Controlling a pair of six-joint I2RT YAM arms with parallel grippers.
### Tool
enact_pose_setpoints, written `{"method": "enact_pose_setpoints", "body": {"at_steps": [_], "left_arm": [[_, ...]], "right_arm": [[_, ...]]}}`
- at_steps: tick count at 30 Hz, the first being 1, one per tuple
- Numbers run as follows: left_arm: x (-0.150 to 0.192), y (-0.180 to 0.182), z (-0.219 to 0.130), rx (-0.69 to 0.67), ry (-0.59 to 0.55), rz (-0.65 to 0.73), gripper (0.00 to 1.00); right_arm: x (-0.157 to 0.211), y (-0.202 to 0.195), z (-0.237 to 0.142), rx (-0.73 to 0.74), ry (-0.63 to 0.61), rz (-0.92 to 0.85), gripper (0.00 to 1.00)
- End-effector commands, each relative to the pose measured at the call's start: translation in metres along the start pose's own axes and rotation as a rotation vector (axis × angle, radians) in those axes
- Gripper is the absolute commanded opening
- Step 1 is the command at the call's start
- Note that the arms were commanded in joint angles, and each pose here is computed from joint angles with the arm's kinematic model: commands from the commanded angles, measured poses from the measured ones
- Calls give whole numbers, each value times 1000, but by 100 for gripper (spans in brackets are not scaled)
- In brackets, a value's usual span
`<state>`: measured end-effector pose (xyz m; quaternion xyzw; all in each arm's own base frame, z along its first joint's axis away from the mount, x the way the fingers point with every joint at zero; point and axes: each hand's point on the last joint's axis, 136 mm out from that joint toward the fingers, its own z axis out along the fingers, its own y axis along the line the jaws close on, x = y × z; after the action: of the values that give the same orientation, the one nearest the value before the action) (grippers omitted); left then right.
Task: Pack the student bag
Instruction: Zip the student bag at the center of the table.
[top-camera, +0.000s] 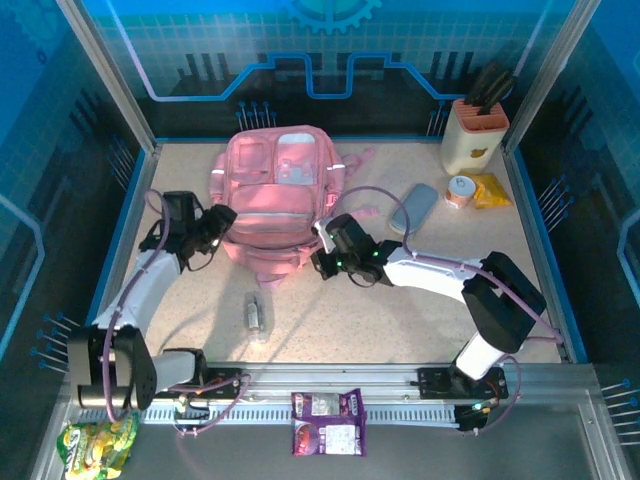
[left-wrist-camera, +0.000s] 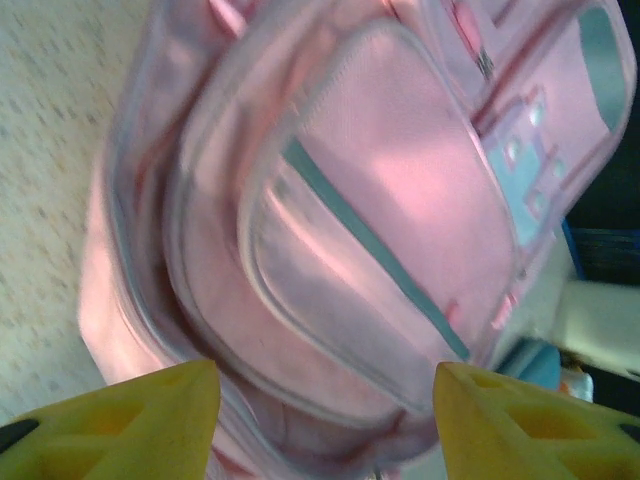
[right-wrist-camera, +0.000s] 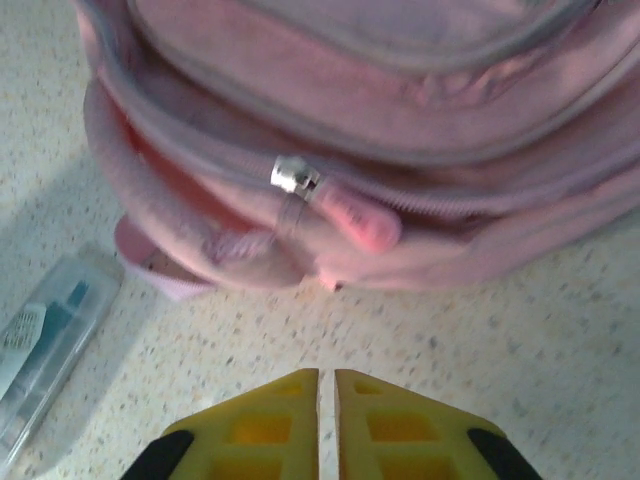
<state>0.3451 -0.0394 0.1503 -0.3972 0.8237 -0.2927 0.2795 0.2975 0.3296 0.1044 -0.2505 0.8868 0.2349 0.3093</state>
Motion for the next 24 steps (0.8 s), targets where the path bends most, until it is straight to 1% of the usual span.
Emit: {"method": "enact_pose_setpoints", "body": {"at_steps": [1, 3, 5, 7, 9, 11, 12, 14, 16, 20, 21, 24], "left_arm": [[39, -6, 1, 13, 63, -109, 61], [60, -16, 4, 18, 95, -133, 63], [75, -25, 7, 18, 117, -157, 63], [84, -27, 7, -7, 108, -178, 63], [91, -31, 8, -10, 79, -176, 64], [96, -23, 10, -56, 72, -198, 64], [98, -18, 11, -77, 77, -210, 64], [95, -8, 12, -103, 47, -208, 64], [96, -1, 12, -106, 38, -210, 65], [92, 7, 10, -136, 13, -192, 65], [91, 9, 10, -142, 8, -186, 64], [88, 16, 9, -165, -7, -180, 64]], "right_arm": [[-7, 4, 3, -60, 9, -21, 22], [-12, -4, 2, -89, 2, 33, 27], [-19, -7, 3, -104, -3, 49, 38], [-29, -4, 6, -139, -13, 9, 49], [-38, -11, 10, -123, -6, 1, 58], [-48, -14, 12, -132, -8, -7, 65], [-53, -11, 15, -148, -10, -41, 68], [-56, -9, 25, -160, 7, -127, 72], [-60, -10, 32, -138, 22, -210, 74], [-75, 1, 36, -149, -43, -403, 82], [-74, 5, 39, -139, -35, -464, 83], [-74, 4, 55, -29, 0, -644, 86]]}}
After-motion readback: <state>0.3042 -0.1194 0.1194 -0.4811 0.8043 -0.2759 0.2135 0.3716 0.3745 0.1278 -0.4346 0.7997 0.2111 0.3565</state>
